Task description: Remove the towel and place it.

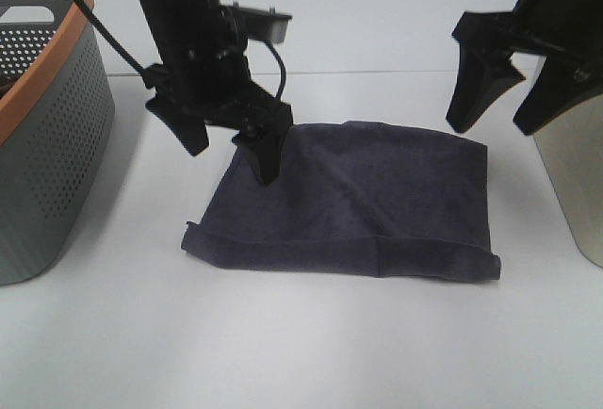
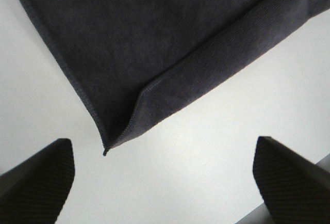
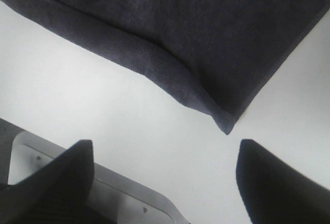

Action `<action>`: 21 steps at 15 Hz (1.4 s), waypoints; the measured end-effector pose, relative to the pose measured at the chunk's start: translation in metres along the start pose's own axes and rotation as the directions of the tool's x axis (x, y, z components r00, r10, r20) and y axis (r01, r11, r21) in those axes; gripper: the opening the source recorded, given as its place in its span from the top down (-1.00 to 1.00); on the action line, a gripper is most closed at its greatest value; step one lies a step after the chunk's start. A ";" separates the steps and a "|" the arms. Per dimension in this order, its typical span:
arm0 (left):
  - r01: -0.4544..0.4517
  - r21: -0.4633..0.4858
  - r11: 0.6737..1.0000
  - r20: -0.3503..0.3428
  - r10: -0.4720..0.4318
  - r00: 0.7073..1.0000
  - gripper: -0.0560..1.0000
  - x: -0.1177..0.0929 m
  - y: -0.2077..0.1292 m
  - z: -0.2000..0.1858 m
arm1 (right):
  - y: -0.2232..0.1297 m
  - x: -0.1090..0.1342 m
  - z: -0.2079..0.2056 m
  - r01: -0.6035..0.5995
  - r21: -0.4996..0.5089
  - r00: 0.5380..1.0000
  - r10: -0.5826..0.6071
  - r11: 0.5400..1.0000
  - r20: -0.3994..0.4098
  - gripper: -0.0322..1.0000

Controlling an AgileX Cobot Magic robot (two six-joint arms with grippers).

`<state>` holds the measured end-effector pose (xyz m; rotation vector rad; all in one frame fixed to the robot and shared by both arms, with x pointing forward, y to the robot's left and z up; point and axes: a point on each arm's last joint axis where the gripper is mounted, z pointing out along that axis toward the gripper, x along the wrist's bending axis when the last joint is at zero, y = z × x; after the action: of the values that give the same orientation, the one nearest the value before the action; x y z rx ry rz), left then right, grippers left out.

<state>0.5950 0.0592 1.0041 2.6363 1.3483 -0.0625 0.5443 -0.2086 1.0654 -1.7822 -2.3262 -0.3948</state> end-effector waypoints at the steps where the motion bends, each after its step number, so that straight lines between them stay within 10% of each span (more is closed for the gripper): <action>1: 0.006 -0.028 1.000 -0.008 -0.006 1.000 -0.77 -0.001 0.001 -0.011 | -0.002 0.003 -0.010 0.000 -0.031 1.000 0.001 1.000 0.006 -0.38; 7: 0.147 -0.332 0.932 -0.207 -0.224 0.952 -0.77 0.044 -0.025 -0.134 | -0.058 -0.002 -0.118 -0.084 -0.395 0.933 0.212 0.915 0.292 -0.52; 14: 0.390 -0.446 0.806 -0.213 -0.519 0.828 -0.77 0.122 -0.125 -0.198 | -0.091 -0.046 -0.139 -0.201 -0.462 0.889 0.359 0.864 0.283 -0.52; 21: 0.411 -0.516 0.752 -0.210 -0.576 0.790 -0.77 0.065 -0.256 -0.201 | -0.205 -0.012 -0.111 -0.172 -0.533 0.898 0.354 0.829 0.261 -0.52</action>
<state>0.4176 0.2941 1.1583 1.8914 1.8921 0.6168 0.3476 -0.3048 1.1471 -2.5829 -2.2726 -0.7418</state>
